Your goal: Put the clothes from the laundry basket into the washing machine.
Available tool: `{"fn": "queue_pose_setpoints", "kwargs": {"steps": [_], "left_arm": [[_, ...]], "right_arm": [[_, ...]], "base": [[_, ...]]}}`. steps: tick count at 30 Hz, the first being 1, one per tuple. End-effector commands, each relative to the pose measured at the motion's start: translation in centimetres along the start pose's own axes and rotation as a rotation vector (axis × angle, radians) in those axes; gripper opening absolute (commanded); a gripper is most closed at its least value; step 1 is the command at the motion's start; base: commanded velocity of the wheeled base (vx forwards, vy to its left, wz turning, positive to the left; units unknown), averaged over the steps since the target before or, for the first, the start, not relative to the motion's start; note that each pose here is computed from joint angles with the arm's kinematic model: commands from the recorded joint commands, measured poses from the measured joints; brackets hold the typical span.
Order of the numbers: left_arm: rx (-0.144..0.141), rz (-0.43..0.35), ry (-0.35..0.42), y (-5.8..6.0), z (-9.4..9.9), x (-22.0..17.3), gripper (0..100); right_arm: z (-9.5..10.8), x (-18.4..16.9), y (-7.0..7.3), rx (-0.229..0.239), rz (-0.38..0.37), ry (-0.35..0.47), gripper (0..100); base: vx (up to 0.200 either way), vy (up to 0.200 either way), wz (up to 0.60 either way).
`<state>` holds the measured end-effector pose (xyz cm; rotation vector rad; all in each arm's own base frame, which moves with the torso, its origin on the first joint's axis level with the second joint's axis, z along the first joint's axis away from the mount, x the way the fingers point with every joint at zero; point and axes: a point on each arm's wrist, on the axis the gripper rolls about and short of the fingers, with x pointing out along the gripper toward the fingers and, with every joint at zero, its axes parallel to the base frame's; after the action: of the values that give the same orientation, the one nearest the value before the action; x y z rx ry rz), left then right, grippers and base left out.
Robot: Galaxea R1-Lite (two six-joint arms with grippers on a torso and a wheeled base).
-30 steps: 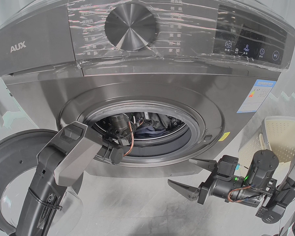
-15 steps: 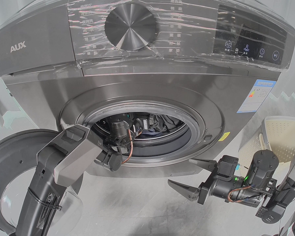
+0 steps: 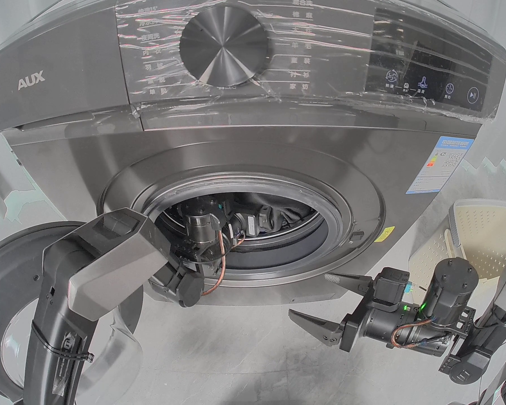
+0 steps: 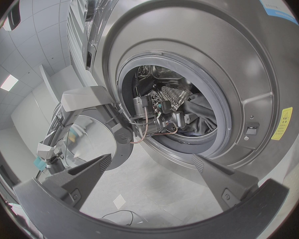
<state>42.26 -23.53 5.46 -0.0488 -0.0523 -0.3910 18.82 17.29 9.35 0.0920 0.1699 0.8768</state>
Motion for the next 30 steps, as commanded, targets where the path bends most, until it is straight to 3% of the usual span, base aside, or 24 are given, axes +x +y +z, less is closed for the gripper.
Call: {"fn": "queue_pose_setpoints", "kwargs": {"steps": [1, 2, 3, 5, 15, 21, 28, 29, 30], "left_arm": [[0.008, -0.064, 0.050, -2.5, 1.6, -4.0, 100], [0.008, -0.064, 0.050, -2.5, 1.6, -4.0, 100], [0.021, -0.092, 0.101, -3.4, 1.1, -6.1, 100], [0.041, -0.118, 0.157, -4.0, 0.7, -8.4, 100], [0.061, -0.193, 0.197, -5.4, 1.8, -13.5, 100], [0.028, -0.279, 0.130, -6.6, 3.7, -18.1, 100], [-0.016, -0.303, 0.097, -5.5, 6.5, -22.8, 100], [-0.045, -0.308, 0.057, -5.1, 8.1, -24.5, 100], [-0.049, -0.308, 0.036, -4.9, 8.8, -25.1, 100]], "right_arm": [[-0.1, -0.3, 0.0, 0.001, -0.001, 0.008, 100], [-0.1, -0.3, 0.0, 0.001, -0.001, 0.008, 100], [-0.1, -0.4, 0.0, 0.001, -0.001, 0.008, 100], [-0.1, -0.4, 0.0, 0.001, -0.001, 0.008, 100], [0.1, -1.1, 0.1, 0.001, -0.004, 0.004, 100], [0.9, -3.0, 0.1, -0.004, -0.023, -0.026, 100], [1.8, -5.8, -0.6, -0.006, -0.082, -0.068, 100], [2.0, -7.1, -0.6, -0.008, -0.099, -0.084, 100], [1.9, -7.8, -0.6, -0.007, -0.108, -0.086, 100]], "base": [[0.000, 0.000, 0.00], [0.000, 0.000, 0.00], [0.000, 0.000, 0.00], [0.000, 0.000, 0.00], [0.000, 0.000, 0.00], [0.000, 0.000, 0.00], [0.000, 0.000, 0.00], [0.000, 0.000, 0.00], [0.000, 0.000, 0.00]]}}
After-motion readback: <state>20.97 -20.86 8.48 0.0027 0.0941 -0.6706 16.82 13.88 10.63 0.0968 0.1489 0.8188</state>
